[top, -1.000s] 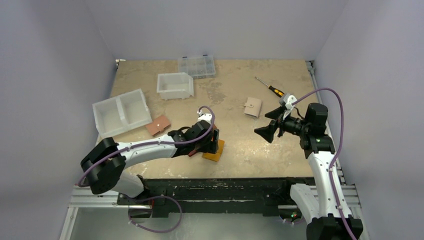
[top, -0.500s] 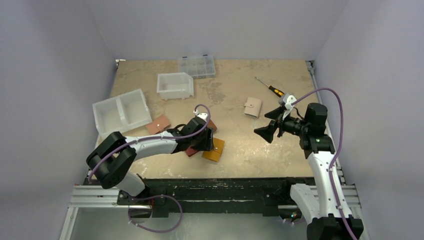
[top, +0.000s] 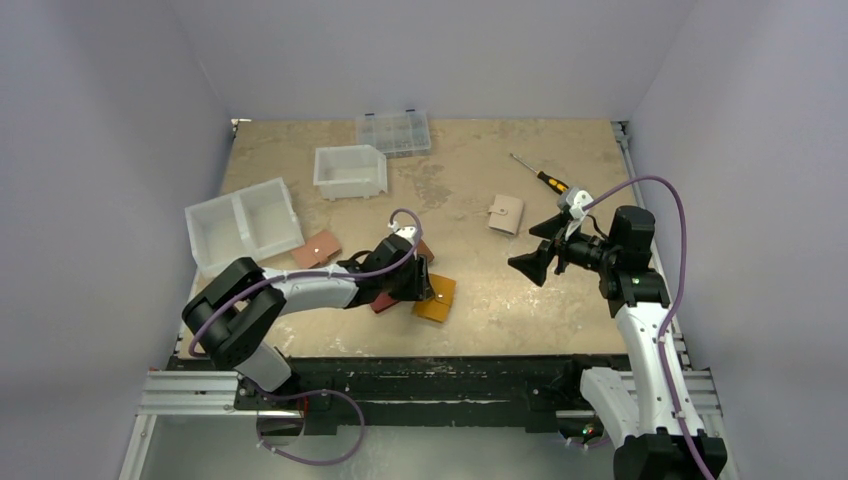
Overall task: Take the credit cards out of the card holder
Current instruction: Pick up the card holder from the center of the board.
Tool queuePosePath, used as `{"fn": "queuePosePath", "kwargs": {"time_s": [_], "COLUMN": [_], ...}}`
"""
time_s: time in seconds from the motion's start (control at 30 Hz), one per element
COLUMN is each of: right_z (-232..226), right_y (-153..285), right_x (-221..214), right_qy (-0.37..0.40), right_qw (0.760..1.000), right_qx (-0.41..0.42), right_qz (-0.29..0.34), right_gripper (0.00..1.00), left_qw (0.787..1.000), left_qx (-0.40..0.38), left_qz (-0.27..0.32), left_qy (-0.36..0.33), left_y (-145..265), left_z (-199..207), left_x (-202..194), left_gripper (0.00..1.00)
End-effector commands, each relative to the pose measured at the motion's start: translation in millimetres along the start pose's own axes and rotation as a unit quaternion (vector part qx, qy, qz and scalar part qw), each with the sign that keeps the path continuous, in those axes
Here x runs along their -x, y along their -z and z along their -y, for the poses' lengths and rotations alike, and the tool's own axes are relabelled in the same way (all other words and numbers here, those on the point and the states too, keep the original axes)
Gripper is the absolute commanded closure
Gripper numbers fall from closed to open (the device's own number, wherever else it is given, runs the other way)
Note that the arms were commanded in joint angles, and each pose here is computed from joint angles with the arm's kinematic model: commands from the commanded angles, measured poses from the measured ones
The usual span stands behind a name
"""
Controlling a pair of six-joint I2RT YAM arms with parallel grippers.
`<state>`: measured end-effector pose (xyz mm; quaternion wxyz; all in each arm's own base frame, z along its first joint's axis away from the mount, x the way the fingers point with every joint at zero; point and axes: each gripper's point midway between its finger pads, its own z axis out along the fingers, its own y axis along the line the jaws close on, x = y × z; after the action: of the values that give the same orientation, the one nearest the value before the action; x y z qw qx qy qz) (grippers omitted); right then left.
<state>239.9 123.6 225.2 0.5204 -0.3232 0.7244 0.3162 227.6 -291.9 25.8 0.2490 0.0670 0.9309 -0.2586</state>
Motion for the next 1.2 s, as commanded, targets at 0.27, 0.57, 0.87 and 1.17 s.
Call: {"fn": "queuePosePath", "kwargs": {"time_s": [0.27, 0.57, 0.87, 1.17], "right_z": [2, -2, -26, -48], "right_y": [1, -1, -9, -29], "right_x": [4, 3, -6, -24], "right_qy": [0.014, 0.011, 0.027, 0.045], "right_qw": [1.000, 1.000, 0.996, 0.986], "right_qx": [-0.009, 0.005, 0.084, 0.151], "right_qz": [0.004, 0.004, -0.006, -0.048], "right_gripper": [0.01, 0.01, 0.01, 0.01], "left_qw": [0.998, 0.981, 0.942, 0.888], "left_qx": [-0.056, -0.146, -0.219, -0.256], "left_qz": [0.032, 0.110, 0.142, 0.169], "left_qy": [0.019, -0.066, -0.213, -0.342], "left_y": [3, 27, 42, 63], "left_z": [5, 47, 95, 144], "left_x": [-12, 13, 36, 55], "left_gripper": [0.99, 1.00, 1.00, 1.00]}}
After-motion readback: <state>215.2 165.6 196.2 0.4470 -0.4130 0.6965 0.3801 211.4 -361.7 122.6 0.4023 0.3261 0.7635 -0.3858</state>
